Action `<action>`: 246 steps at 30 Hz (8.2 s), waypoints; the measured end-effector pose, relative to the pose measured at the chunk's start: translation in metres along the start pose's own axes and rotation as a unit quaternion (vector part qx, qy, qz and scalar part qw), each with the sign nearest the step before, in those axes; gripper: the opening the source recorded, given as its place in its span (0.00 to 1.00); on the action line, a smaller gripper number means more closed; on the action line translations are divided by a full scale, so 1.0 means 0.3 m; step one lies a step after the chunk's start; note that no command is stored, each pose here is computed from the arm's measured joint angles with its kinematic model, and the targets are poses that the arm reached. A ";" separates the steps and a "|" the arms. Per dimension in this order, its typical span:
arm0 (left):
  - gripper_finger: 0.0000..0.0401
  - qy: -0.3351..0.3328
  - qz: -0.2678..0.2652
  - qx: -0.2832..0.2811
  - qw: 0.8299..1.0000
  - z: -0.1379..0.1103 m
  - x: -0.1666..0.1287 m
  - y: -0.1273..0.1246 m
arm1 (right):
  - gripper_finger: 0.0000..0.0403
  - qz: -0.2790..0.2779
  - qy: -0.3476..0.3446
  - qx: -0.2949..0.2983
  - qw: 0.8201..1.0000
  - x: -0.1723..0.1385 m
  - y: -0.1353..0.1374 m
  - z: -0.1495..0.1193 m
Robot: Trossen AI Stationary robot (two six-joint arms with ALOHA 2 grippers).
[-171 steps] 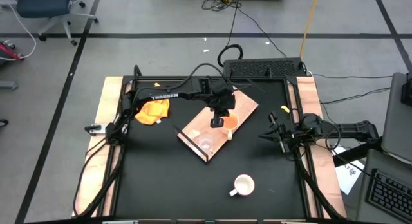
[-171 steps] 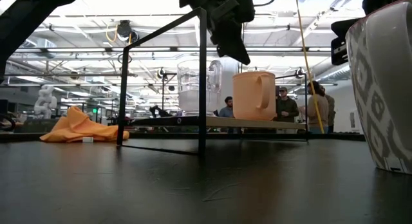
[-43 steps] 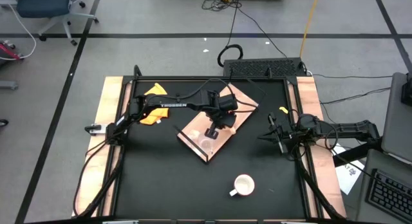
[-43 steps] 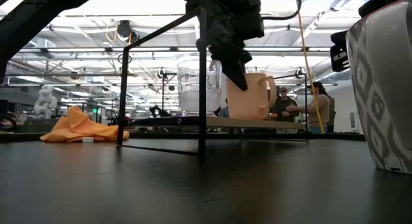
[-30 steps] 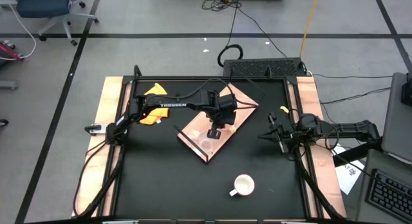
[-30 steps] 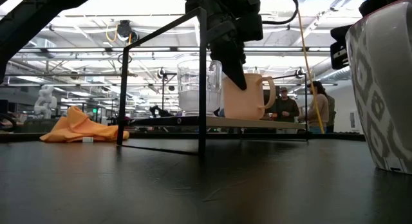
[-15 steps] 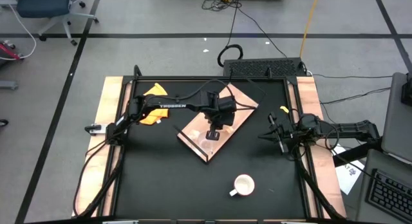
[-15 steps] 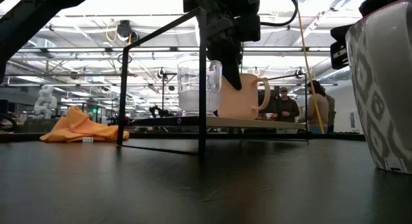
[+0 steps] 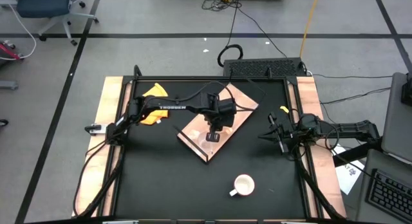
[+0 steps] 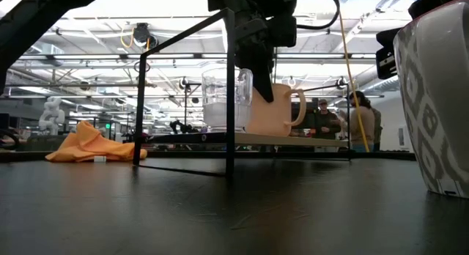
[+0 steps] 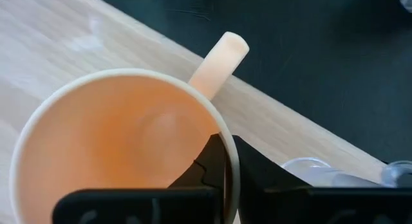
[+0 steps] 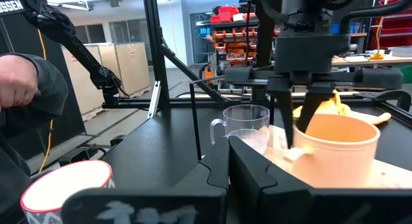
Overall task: Stack small to large cups/mugs on shelf
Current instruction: Put the orange mug on the shelf, then put the gray mug on the shelf
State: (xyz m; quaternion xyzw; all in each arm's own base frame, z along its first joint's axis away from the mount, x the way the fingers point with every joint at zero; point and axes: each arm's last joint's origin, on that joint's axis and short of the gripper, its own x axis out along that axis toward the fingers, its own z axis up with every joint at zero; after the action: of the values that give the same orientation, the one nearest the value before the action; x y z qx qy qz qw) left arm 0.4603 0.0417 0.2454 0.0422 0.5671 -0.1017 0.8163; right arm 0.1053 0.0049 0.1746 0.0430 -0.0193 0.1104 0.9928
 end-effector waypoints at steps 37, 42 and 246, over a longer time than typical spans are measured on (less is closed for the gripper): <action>0.17 0.013 -0.012 0.007 1.000 0.001 0.019 -0.032 | 0.00 0.000 0.000 0.000 1.000 0.000 0.000 0.000; 0.17 0.012 -0.012 0.009 1.000 0.002 0.018 -0.034 | 0.00 0.000 0.000 0.000 1.000 0.000 0.000 0.000; 0.00 -0.392 0.300 -0.102 0.864 -0.737 -0.435 -0.564 | 0.00 -0.001 0.020 0.010 1.000 0.004 -0.002 -0.013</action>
State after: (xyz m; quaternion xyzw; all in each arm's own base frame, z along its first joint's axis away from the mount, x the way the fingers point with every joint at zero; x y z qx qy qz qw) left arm 0.1774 -0.0671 0.2970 0.0835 0.1671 0.1983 0.9622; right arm 0.1067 0.0049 0.1708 0.0509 0.0018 0.1102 0.9926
